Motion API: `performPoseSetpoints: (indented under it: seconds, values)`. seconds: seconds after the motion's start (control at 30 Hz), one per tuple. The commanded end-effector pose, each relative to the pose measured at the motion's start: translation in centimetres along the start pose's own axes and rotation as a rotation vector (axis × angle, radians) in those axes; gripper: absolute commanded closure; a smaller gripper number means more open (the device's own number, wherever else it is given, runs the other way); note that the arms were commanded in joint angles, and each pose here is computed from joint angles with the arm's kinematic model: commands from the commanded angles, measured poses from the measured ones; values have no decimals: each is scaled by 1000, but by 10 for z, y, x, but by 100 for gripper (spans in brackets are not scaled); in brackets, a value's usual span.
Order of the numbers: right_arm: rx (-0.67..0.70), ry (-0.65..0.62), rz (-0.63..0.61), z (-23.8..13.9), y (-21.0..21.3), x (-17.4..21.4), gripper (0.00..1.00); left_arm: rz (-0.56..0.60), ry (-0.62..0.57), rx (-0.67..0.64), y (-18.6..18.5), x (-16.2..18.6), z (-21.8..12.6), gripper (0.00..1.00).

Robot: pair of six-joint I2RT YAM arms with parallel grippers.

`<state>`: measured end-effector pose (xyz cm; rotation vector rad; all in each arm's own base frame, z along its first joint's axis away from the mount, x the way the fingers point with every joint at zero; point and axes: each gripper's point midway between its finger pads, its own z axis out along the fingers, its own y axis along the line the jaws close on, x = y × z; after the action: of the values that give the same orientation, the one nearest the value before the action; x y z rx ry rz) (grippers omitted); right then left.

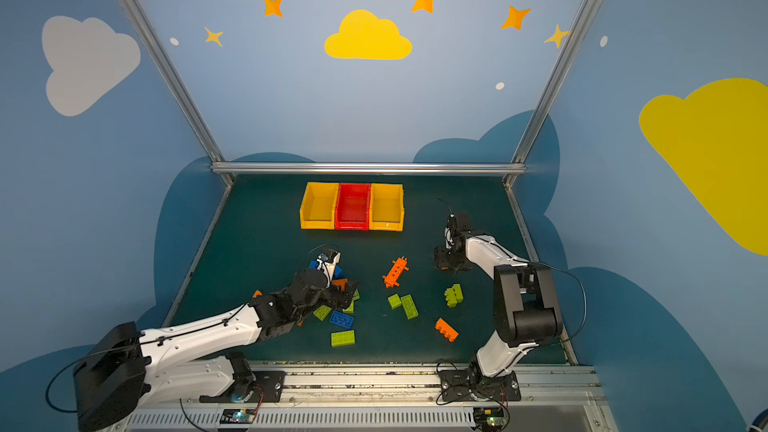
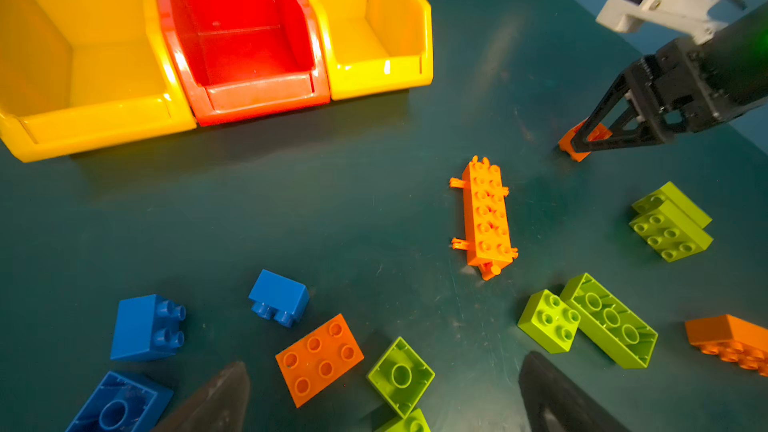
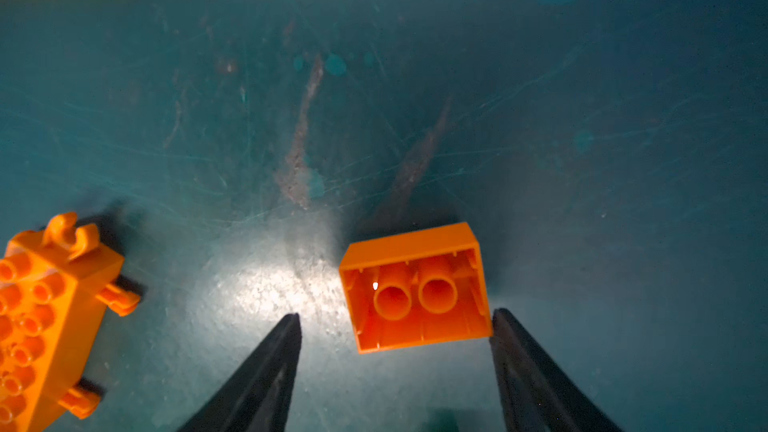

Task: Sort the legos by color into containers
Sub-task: 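Grasp the small orange brick with the right gripper while the left arm reaches forward, then carry the small orange brick to the yellow bin farthest from the left arm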

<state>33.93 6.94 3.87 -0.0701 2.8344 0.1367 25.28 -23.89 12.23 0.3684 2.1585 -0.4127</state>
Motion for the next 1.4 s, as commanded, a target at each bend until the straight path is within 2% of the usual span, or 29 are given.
performPoseSetpoints:
  seconds: [0.0, 0.5, 0.6, 0.67, 0.77, 0.87, 1.07, 1.37]
  values:
    - [-11, 31, -14, 0, 4, 1, 31, 5, -24, 21, -8, -13, 0, 0]
    - [13, 56, -16, 9, 2, -7, 31, -5, -49, 3, 0, -13, -10, 0]
    - [16, 66, -15, 11, 2, -8, 36, -10, -56, -2, 3, -13, -11, 0]
    - [17, 81, -13, 14, 2, -7, 42, -11, -57, -3, 3, -13, -12, 0]
    - [18, 105, -10, 17, 1, -5, 55, -12, -59, -7, 4, -13, -12, 0]
    - [27, 117, -5, 17, 1, -4, 61, -11, -61, -5, 4, -14, -13, 0]
    - [19, 84, -5, -2, 9, -11, 64, -11, -70, 0, 3, -16, -15, 0]
    - [-45, -33, -39, -55, 44, -44, 65, -13, -75, 0, 2, -21, -18, 0]
